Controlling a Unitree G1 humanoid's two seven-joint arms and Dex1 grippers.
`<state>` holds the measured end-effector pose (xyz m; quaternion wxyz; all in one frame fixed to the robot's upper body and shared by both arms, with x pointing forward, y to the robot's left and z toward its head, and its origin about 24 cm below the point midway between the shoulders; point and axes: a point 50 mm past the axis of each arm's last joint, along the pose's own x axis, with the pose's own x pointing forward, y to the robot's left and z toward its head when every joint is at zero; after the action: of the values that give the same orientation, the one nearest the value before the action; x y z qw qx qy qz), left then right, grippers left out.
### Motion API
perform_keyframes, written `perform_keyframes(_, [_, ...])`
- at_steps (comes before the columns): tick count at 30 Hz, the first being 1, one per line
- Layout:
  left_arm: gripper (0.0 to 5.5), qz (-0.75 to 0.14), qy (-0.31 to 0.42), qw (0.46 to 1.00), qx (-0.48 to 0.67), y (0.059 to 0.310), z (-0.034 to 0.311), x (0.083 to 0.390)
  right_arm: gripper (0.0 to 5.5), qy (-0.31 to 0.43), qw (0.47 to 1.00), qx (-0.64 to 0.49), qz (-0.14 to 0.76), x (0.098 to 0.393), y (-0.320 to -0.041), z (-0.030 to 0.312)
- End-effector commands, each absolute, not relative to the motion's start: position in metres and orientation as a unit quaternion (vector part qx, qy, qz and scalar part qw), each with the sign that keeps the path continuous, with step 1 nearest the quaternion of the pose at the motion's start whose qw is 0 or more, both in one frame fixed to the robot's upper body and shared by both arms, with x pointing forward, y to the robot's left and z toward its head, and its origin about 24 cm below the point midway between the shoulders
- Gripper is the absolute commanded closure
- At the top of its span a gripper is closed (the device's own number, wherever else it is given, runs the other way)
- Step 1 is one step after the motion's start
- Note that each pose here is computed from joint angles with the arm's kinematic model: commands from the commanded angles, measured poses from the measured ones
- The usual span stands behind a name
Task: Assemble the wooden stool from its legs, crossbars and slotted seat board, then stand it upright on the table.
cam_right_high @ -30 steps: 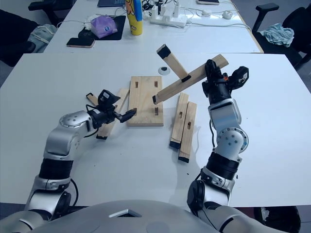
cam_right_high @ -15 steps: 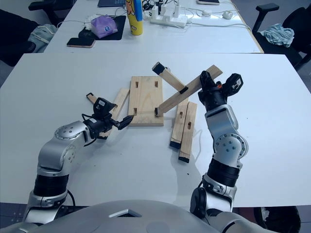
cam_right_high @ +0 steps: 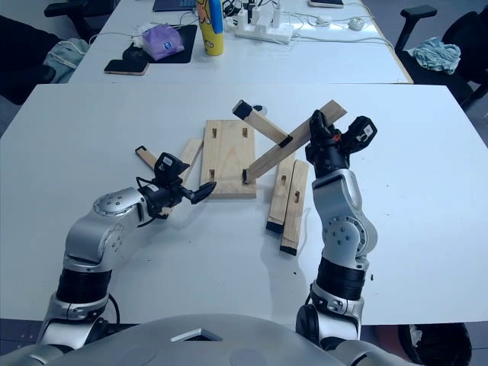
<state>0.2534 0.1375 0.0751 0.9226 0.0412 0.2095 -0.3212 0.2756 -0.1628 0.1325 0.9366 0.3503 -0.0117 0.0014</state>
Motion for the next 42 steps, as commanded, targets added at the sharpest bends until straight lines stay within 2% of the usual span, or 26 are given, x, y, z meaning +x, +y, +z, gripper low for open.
perform_keyframes(1, [0.56,-0.326,0.209,0.921,0.042,0.136,0.076,0.256,4.44,-0.009,0.950,0.311,0.007,0.279,-0.161,0.132])
perform_keyframes(8, [0.56,-0.329,0.207,0.921,0.035,0.132,0.074,0.255,4.44,-0.025,0.956,0.291,0.031,0.284,-0.150,0.134])
perform_keyframes(16, [0.56,-0.341,0.207,0.916,0.036,0.127,0.076,0.257,4.44,-0.021,0.957,0.289,0.008,0.287,-0.140,0.128])
perform_keyframes(23, [0.56,-0.340,0.213,0.915,0.036,0.127,0.072,0.255,4.44,-0.031,0.954,0.298,0.022,0.297,-0.133,0.137])
perform_keyframes(30, [0.56,-0.387,0.113,0.913,0.065,0.117,0.091,0.274,4.44,-0.011,0.954,0.295,0.051,0.297,-0.127,0.130])
perform_keyframes(36, [1.42,-0.368,0.118,0.917,0.096,0.139,0.067,0.288,4.44,0.004,0.954,0.289,0.077,0.301,-0.120,0.127])
perform_keyframes(39, [1.96,-0.364,0.156,0.914,0.090,0.150,0.046,0.283,4.44,0.008,0.955,0.284,0.087,0.303,-0.119,0.126])
perform_keyframes(42, [2.37,-0.375,0.175,0.908,0.071,0.150,0.033,0.277,4.44,0.008,0.956,0.281,0.088,0.305,-0.120,0.126])
